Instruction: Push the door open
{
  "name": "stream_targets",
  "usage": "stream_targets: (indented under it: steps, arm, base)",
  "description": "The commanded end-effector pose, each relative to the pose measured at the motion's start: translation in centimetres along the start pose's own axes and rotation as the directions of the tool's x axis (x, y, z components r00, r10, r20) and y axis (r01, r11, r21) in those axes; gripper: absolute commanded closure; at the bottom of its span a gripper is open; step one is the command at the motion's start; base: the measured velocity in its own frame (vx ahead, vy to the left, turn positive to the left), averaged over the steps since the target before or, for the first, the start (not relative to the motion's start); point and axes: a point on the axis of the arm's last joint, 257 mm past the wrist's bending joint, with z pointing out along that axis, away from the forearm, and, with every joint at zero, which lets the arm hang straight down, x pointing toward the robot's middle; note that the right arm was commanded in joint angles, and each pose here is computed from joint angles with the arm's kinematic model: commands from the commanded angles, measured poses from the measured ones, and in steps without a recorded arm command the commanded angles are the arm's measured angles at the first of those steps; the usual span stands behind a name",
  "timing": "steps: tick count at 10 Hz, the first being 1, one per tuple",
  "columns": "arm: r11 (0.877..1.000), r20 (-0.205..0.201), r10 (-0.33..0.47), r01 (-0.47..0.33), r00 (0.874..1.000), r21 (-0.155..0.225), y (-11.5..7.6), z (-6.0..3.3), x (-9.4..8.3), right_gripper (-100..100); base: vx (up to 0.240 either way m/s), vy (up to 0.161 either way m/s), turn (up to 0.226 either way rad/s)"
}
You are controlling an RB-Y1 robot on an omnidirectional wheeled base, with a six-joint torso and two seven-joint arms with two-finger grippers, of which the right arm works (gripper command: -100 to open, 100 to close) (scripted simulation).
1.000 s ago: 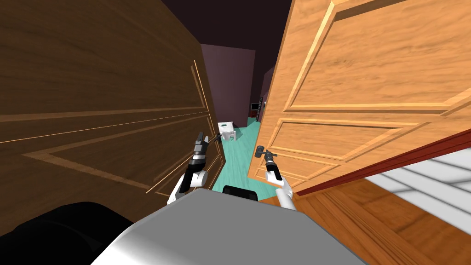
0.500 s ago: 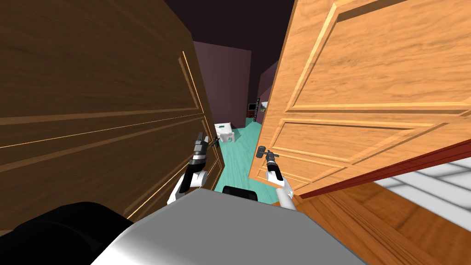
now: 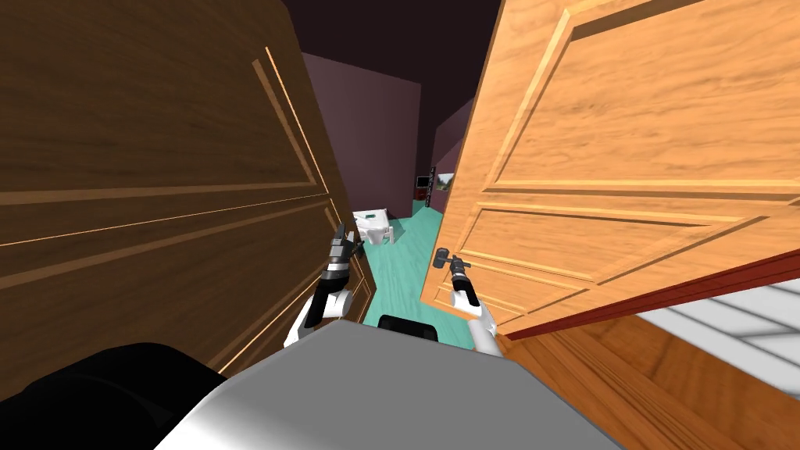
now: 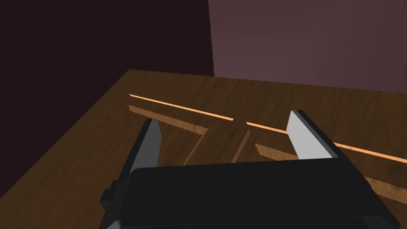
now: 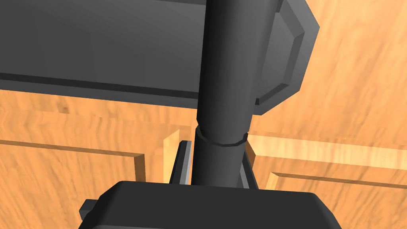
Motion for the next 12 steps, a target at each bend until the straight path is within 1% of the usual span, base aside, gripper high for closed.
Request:
stream_targets:
  steps: [1, 5, 9, 12]
  arm:
    - [1.000, 0.003, -0.017, 0.017, 1.000, -0.022, 1.0, 0.55, -0.5, 100]
    - [0.999, -0.020, -0.034, 0.033, 0.999, -0.027, 1.1, 0.91, 0.7, 100]
    - [0.999, -0.035, -0.042, 0.040, 0.999, -0.029, 1.2, 1.10, 1.6, 100]
    - [0.999, -0.047, -0.046, 0.044, 0.998, -0.031, 1.2, 1.21, 2.4, 100]
  base:
    - [0.193, -0.070, -0.111]
    - [0.192, -0.041, -0.219]
    - [0.103, -0.018, -0.144]
    - [0.100, 0.011, -0.134]
